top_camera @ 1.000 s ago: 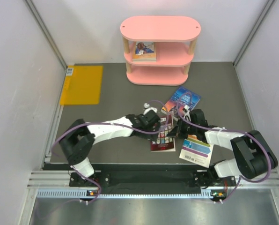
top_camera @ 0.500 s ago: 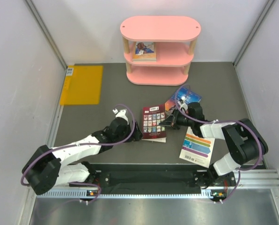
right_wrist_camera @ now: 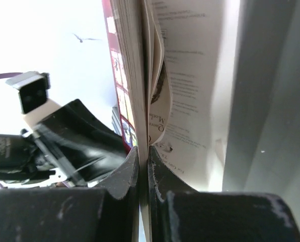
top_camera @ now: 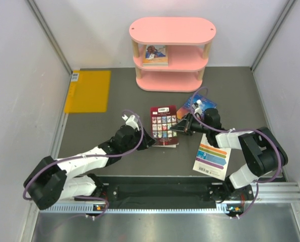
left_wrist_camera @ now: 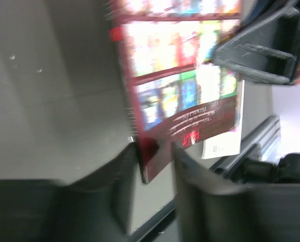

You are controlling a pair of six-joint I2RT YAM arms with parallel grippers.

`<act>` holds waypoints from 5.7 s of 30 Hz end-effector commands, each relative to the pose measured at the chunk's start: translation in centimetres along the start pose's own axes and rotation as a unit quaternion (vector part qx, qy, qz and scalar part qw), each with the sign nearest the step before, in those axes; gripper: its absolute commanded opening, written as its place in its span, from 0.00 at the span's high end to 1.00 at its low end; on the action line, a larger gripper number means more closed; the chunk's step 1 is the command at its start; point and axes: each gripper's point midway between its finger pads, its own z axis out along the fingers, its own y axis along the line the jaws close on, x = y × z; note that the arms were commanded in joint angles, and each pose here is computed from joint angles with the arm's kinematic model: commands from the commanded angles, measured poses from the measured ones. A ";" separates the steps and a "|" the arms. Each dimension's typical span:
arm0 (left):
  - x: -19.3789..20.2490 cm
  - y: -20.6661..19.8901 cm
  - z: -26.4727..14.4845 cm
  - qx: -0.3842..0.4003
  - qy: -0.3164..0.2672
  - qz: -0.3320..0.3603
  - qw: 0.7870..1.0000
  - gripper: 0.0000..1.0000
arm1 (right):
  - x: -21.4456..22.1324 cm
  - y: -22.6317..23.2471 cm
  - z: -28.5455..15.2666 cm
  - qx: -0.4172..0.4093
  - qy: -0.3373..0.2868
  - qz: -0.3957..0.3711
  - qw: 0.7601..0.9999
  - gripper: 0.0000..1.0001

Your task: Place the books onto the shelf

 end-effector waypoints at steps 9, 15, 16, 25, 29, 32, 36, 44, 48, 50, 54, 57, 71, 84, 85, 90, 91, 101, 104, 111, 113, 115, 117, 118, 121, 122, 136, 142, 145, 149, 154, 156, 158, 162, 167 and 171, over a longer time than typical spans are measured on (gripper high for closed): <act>-1.0 -4.6 1.1 0.082 0.018 0.001 0.997 1.00 | -1.9 3.0 0.2 -0.049 -0.017 -0.036 0.998 1.00; -1.7 -4.5 0.6 0.067 0.005 0.014 0.998 0.60 | -1.9 3.2 0.3 -0.054 -0.016 -0.031 0.998 1.00; -1.8 -4.4 0.6 0.065 0.004 0.015 0.998 0.53 | -1.9 3.2 0.3 -0.058 -0.017 -0.032 0.998 1.00; -1.3 -4.3 1.2 0.070 0.011 0.009 0.997 0.66 | -1.8 3.5 0.2 -0.067 -0.017 -0.024 0.997 1.00; -2.0 -4.8 0.8 0.073 0.001 0.016 0.997 1.00 | -1.7 3.4 0.2 -0.066 -0.017 -0.022 0.997 1.00; -3.3 -5.4 0.2 0.065 -0.019 0.028 0.997 1.00 | -1.6 3.1 0.2 -0.064 -0.017 -0.021 0.998 1.00; -6.4 -7.2 -1.1 0.054 -0.059 0.055 0.995 1.00 | -1.0 1.3 0.3 -0.043 -0.014 -0.011 0.999 0.78; -13.4 -14.3 -5.4 0.075 -0.121 0.159 0.977 1.00 | 1.1 -2.2 -0.3 -0.015 -0.016 0.026 0.999 0.68; -16.0 -18.4 -7.3 0.099 -0.128 0.202 0.966 1.00 | 2.2 -3.4 -0.6 -0.016 -0.017 0.038 0.999 0.68; -17.5 -20.7 -8.0 0.113 -0.132 0.222 0.959 1.00 | 2.7 -4.2 -0.5 -0.013 -0.013 0.053 0.998 0.68; -20.8 -23.2 -8.4 0.145 -0.140 0.226 0.953 1.00 | 3.5 -4.4 -0.2 -0.031 -0.010 0.060 0.998 0.68; -24.2 -24.1 -8.3 0.177 -0.144 0.212 0.950 1.00 | 3.7 -4.3 -0.1 -0.040 -0.006 0.069 0.997 0.68; -39.9 -23.3 -7.3 0.325 -0.101 0.072 0.938 1.00 | 3.2 -5.3 0.4 0.032 -0.021 0.002 0.999 0.67; -43.3 -16.9 -2.0 0.364 -0.045 -0.069 0.928 1.00 | 2.8 -4.2 0.9 0.106 -0.041 -0.080 0.990 0.67; -43.3 -16.8 -1.8 0.367 -0.038 -0.072 0.927 1.00 | 3.2 -4.2 1.1 0.108 -0.035 -0.082 0.990 0.67; -43.7 -16.0 -0.8 0.375 -0.028 -0.095 0.922 1.00 | 3.4 -4.1 1.8 0.112 -0.024 -0.089 0.989 0.67; -43.8 -15.9 -0.9 0.374 -0.030 -0.098 0.922 1.00 | 3.5 -4.0 1.9 0.112 -0.022 -0.089 0.989 0.67; -45.8 -17.0 -2.6 0.390 -0.054 -0.117 0.912 0.89 | 3.8 -4.2 2.4 0.116 -0.014 -0.088 0.989 0.67; -46.0 -16.7 -2.4 0.385 -0.055 -0.128 0.912 0.67 | 3.8 -4.1 2.4 0.115 -0.013 -0.089 0.989 0.67; -46.3 -16.0 -1.8 0.376 -0.057 -0.140 0.914 0.02 | 4.0 -4.0 2.4 0.114 -0.012 -0.090 0.989 0.67; -46.4 -15.9 -1.8 0.376 -0.058 -0.143 0.914 0.02 | 3.9 -4.0 2.4 0.114 -0.013 -0.090 0.989 0.67; -46.6 -15.7 -2.0 0.374 -0.062 -0.146 0.914 0.02 | 4.1 -3.9 2.4 0.113 -0.011 -0.089 0.989 0.67; -46.8 -15.5 -2.2 0.368 -0.066 -0.148 0.916 0.01 | 4.0 -4.0 2.4 0.114 -0.011 -0.090 0.989 0.67; -47.0 -15.2 -2.3 0.365 -0.070 -0.147 0.917 0.02 | 4.0 -4.0 2.4 0.114 -0.012 -0.090 0.989 0.67; -47.1 -14.6 -2.6 0.352 -0.079 -0.146 0.921 0.02 | 4.0 -3.9 2.4 0.112 -0.012 -0.091 0.989 0.67; -47.0 -14.5 -2.8 0.349 -0.077 -0.150 0.922 0.02 | 4.1 -4.0 2.4 0.113 -0.012 -0.089 0.990 0.67; -44.1 -10.7 -0.7 0.308 -0.030 -0.172 0.935 0.02 | 4.1 -3.9 2.4 0.111 -0.011 -0.088 0.990 0.67; -43.3 -10.7 -0.9 0.306 -0.027 -0.158 0.939 0.01 | 4.2 -3.9 2.5 0.110 -0.009 -0.086 0.990 0.67; -43.2 -11.1 -1.4 0.305 -0.029 -0.147 0.940 0.01 | 4.2 -4.0 2.5 0.110 -0.008 -0.086 0.990 0.67; -42.8 -11.0 -1.6 0.286 -0.034 -0.125 0.949 0.01 | 4.2 -4.0 2.5 0.110 -0.009 -0.085 0.990 0.67; -42.2 -11.3 -2.3 0.282 -0.042 -0.101 0.953 0.02 | 4.1 -4.0 2.5 0.110 -0.009 -0.084 0.990 0.67; -41.8 -11.6 -2.6 0.289 -0.037 -0.092 0.952 0.13 | 4.1 -4.0 2.5 0.110 -0.009 -0.084 0.990 0.67; -41.4 -11.9 -2.8 0.292 -0.032 -0.081 0.953 0.30 | 4.2 -4.1 2.5 0.112 -0.007 -0.082 0.990 0.67; -40.8 -11.4 -2.6 0.287 -0.025 -0.085 0.954 0.79 | 4.2 -4.1 2.6 0.111 -0.008 -0.082 0.990 0.67; -41.1 -10.7 -1.8 0.284 -0.030 -0.092 0.954 1.00 | 4.3 -4.2 2.5 0.112 -0.007 -0.081 0.990 0.67; -41.7 -11.0 -1.8 0.294 -0.041 -0.086 0.951 1.00 | 4.2 -4.1 2.6 0.112 -0.008 -0.081 0.990 0.67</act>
